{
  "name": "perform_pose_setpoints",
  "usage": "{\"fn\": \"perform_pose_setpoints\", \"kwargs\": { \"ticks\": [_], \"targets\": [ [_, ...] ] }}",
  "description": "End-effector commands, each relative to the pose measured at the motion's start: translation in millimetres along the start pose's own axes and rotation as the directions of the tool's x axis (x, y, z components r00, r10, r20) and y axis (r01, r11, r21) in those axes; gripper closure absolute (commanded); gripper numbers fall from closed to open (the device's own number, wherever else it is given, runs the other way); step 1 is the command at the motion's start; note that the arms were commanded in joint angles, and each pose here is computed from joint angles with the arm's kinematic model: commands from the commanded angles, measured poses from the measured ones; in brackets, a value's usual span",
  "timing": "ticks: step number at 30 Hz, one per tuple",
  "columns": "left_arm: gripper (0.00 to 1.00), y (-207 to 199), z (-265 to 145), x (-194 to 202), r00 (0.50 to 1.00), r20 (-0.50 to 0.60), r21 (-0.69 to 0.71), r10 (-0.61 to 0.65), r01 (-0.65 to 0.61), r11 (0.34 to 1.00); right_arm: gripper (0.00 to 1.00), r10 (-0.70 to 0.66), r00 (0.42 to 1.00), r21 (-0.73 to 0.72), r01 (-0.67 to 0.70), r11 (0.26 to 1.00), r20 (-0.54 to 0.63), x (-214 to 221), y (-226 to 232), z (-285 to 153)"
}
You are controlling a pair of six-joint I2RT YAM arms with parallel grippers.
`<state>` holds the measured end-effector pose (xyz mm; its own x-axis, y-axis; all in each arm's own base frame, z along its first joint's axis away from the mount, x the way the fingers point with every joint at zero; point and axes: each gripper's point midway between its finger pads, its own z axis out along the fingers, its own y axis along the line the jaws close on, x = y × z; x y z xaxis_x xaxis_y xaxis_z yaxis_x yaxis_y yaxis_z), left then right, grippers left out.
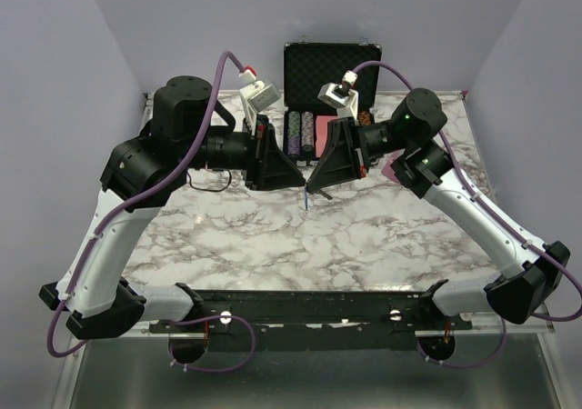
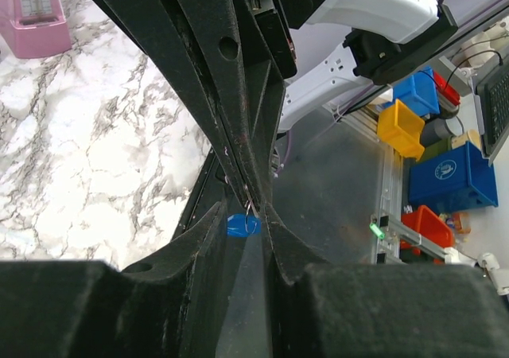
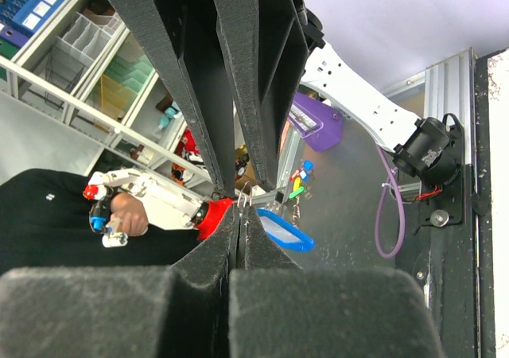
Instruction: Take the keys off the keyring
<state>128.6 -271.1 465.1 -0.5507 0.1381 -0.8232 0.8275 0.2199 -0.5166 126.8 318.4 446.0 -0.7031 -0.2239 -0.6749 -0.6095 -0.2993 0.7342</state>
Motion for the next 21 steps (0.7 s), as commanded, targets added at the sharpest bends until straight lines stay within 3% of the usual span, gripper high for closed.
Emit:
{"fn": "perform_pose_setpoints", "kwargs": {
  "ticks": [1, 21],
  "targets": [
    [0.69, -3.4, -1.1, 0.9, 1.000, 0.000, 0.017, 0.012, -0.012, 1.000, 0.99, -0.020, 1.000, -0.021, 0.020, 1.000, -0.020, -0.2, 13.6, 0.8],
    [0.75, -3.9, 4.6, 2.2, 1.000, -0.012, 0.050, 0.003, -0.003, 0.999, 0.99, -0.026, 1.000, -0.021, 0.026, 0.999, -0.017, -0.5, 15.5, 0.6]
  ]
}}
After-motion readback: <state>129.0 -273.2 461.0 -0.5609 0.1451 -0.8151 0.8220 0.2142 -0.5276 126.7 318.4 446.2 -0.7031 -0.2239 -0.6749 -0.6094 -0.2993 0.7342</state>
